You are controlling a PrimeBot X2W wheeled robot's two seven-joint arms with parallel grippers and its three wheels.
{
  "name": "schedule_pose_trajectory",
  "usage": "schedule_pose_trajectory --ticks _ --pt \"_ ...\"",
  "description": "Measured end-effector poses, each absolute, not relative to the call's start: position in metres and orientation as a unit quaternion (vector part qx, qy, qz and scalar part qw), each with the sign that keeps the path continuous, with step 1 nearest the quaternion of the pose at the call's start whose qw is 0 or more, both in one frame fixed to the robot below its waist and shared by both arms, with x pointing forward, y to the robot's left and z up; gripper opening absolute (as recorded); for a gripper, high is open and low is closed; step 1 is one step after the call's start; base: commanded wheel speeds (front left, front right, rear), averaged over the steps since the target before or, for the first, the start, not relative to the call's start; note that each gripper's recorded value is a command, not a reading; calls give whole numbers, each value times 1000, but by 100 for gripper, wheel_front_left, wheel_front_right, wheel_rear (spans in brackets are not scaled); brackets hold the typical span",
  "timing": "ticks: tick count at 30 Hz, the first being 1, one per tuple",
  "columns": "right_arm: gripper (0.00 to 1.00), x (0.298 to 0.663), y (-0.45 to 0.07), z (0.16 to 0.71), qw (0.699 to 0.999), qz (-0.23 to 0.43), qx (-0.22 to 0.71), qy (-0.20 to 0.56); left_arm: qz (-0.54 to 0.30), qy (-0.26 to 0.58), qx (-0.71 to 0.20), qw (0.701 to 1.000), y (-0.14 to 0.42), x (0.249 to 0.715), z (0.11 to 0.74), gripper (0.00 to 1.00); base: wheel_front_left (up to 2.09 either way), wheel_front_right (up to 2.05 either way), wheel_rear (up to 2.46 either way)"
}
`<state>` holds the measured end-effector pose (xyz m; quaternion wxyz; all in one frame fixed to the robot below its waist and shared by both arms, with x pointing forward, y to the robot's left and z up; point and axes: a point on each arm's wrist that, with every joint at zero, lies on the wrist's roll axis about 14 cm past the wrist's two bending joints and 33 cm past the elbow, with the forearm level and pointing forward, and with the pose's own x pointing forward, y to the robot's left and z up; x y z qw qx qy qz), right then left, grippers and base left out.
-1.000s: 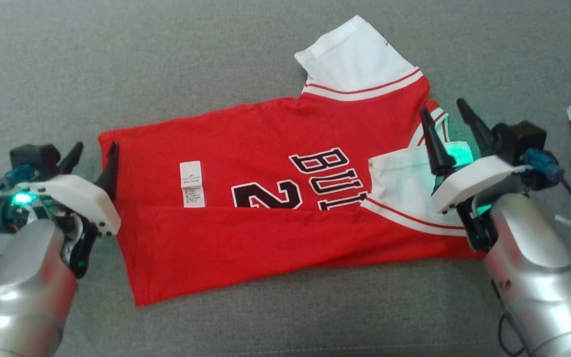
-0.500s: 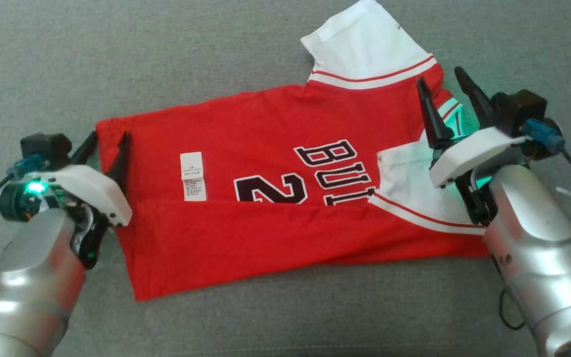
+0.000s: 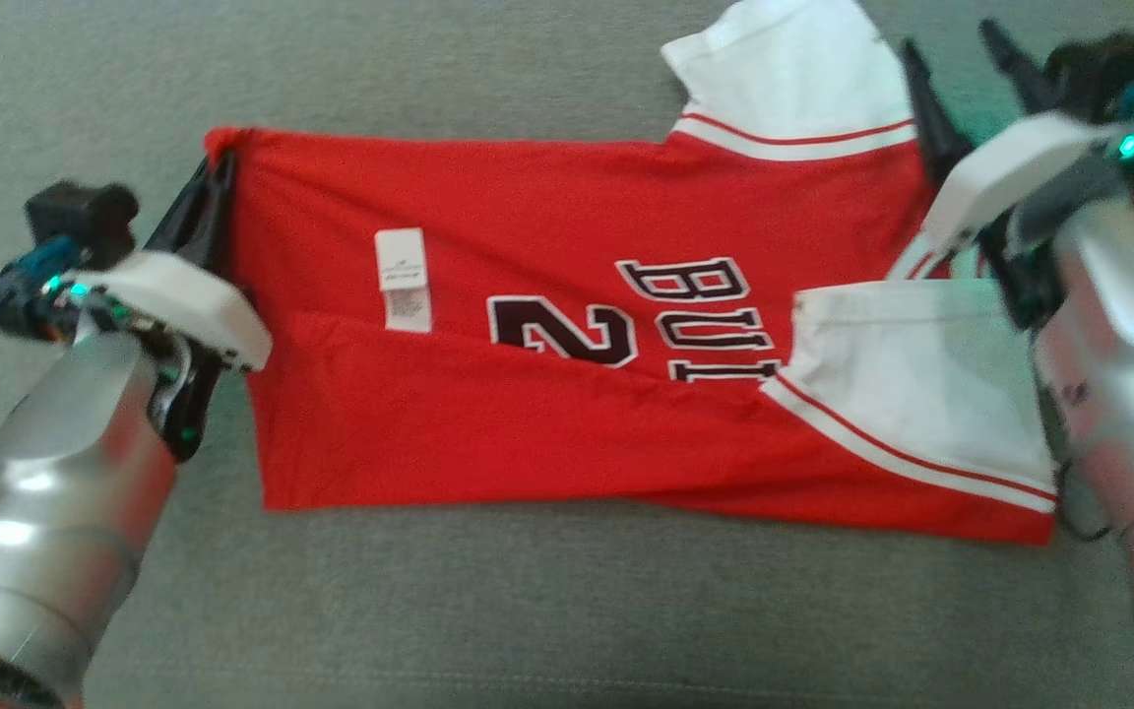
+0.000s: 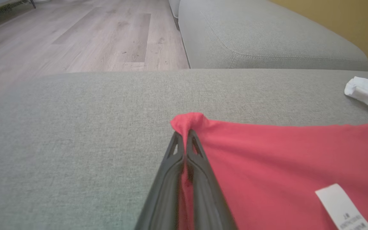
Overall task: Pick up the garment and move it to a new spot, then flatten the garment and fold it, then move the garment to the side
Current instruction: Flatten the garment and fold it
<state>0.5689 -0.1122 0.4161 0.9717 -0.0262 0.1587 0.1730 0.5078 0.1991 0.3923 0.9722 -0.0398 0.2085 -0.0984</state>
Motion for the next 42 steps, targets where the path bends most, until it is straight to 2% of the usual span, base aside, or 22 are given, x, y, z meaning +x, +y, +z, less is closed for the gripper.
schedule_pose_trajectory --ticks 13,21,22,23,24,28,35,42 --pt "100 621 -80 384 935 195 -84 283 -104 187 -29 976 198 507 407 0 0 0 0" --pt "99 630 -72 358 918 197 -96 330 -107 188 -26 976 197 508 402 0 0 0 0" --pt "64 632 -72 359 917 197 -98 332 -107 189 -26 976 197 508 402 0 0 0 0" --pt "18 632 -71 359 916 198 -102 334 -108 189 -26 976 196 508 401 0 0 0 0" --pt "0 632 -70 360 916 199 -103 333 -109 189 -26 976 195 509 401 0 0 0 0" --pt "0 637 -73 367 926 200 -107 302 -106 184 -32 977 196 512 403 0 0 0 0" --pt "0 665 -97 422 968 171 -89 158 -89 147 -39 984 203 528 424 0 0 0 0" --pt "0 653 -88 465 980 175 -47 76 -86 133 -39 987 201 528 429 0 0 0 0"
